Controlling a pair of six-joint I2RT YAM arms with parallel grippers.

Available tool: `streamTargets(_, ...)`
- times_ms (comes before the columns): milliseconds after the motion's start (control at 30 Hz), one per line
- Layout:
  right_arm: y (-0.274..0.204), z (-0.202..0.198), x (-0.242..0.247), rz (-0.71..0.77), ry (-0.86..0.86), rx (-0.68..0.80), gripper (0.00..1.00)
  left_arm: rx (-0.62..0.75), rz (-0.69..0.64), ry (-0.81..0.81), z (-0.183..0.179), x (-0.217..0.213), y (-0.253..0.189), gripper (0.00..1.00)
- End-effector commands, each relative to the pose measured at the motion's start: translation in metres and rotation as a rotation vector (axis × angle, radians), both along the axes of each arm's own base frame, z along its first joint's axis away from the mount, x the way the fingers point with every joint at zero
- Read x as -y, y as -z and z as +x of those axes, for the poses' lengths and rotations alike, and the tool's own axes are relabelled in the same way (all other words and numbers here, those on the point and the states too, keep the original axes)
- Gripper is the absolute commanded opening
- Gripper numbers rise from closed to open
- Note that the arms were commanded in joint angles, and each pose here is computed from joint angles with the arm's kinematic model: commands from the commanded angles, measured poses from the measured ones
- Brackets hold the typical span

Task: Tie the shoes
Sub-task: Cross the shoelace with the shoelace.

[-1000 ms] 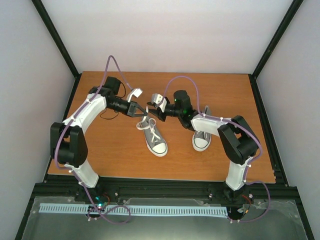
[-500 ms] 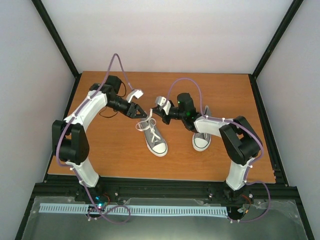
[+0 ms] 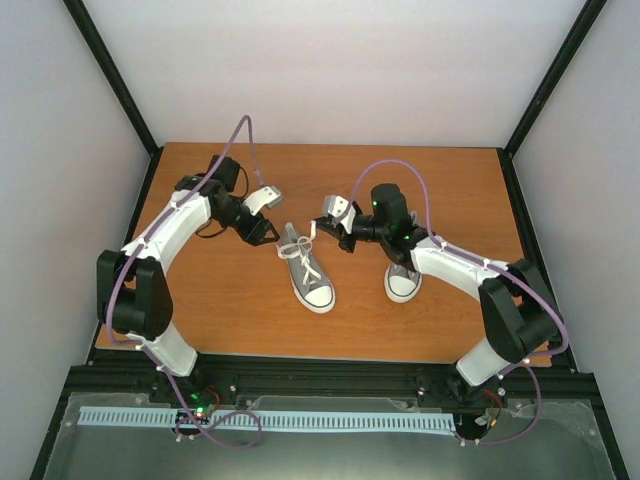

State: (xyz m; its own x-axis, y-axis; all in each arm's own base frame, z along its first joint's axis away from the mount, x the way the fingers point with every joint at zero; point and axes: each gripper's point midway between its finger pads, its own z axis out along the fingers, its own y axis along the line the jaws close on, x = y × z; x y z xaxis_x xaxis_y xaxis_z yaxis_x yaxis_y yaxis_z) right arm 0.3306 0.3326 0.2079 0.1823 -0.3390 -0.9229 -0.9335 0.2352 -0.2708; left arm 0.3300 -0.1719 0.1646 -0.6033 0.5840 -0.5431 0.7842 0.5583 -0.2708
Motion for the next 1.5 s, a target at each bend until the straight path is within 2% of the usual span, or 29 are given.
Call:
streamTargets(0,0.005,-0.031,0.009,-0.049,-0.092,-0.052,0.03,0.131,0.025,0.020,0.026,0.002,0.006,0.55)
streamTargets(167,0.011,-0.031,0.013,-0.066,-0.067,-0.051,0.03,0.250,-0.112,0.207,0.007,0.023,0.007,0.57)
streamTargets(233,0.010,-0.030,0.012,-0.060,-0.062,-0.055,0.03,0.268,-0.128,0.265,0.000,0.031,0.014,0.58)
streamTargets(433,0.012,-0.017,0.011,-0.060,-0.023,-0.050,0.03,0.345,0.051,0.305,0.002,0.046,0.058,0.61)
streamTargets(533,0.012,-0.014,0.010,-0.053,-0.024,-0.064,0.03,0.416,0.114,0.266,0.018,0.046,0.064,0.60)
streamTargets(633,0.011,-0.012,0.009,-0.046,-0.025,-0.063,0.03,0.450,0.160,0.236,0.027,0.042,0.069,0.53)
streamTargets(767,0.011,-0.004,0.010,-0.036,-0.017,-0.079,0.03,0.453,0.186,0.260,0.023,0.041,0.079,0.45)
streamTargets(867,0.011,0.000,0.010,-0.028,-0.014,-0.091,0.03,0.444,0.203,0.264,0.020,0.040,0.082,0.34)
streamTargets(1033,0.012,0.007,0.010,-0.018,0.006,-0.111,0.03,0.396,0.179,0.279,0.011,0.042,0.073,0.04)
streamTargets(1067,0.014,0.010,0.010,-0.018,0.017,-0.125,0.03,0.387,0.173,0.273,0.011,0.043,0.067,0.01)
streamTargets(1467,0.057,0.079,-0.015,0.006,0.186,-0.379,0.03,0.279,0.112,0.254,-0.001,0.048,0.022,0.01)
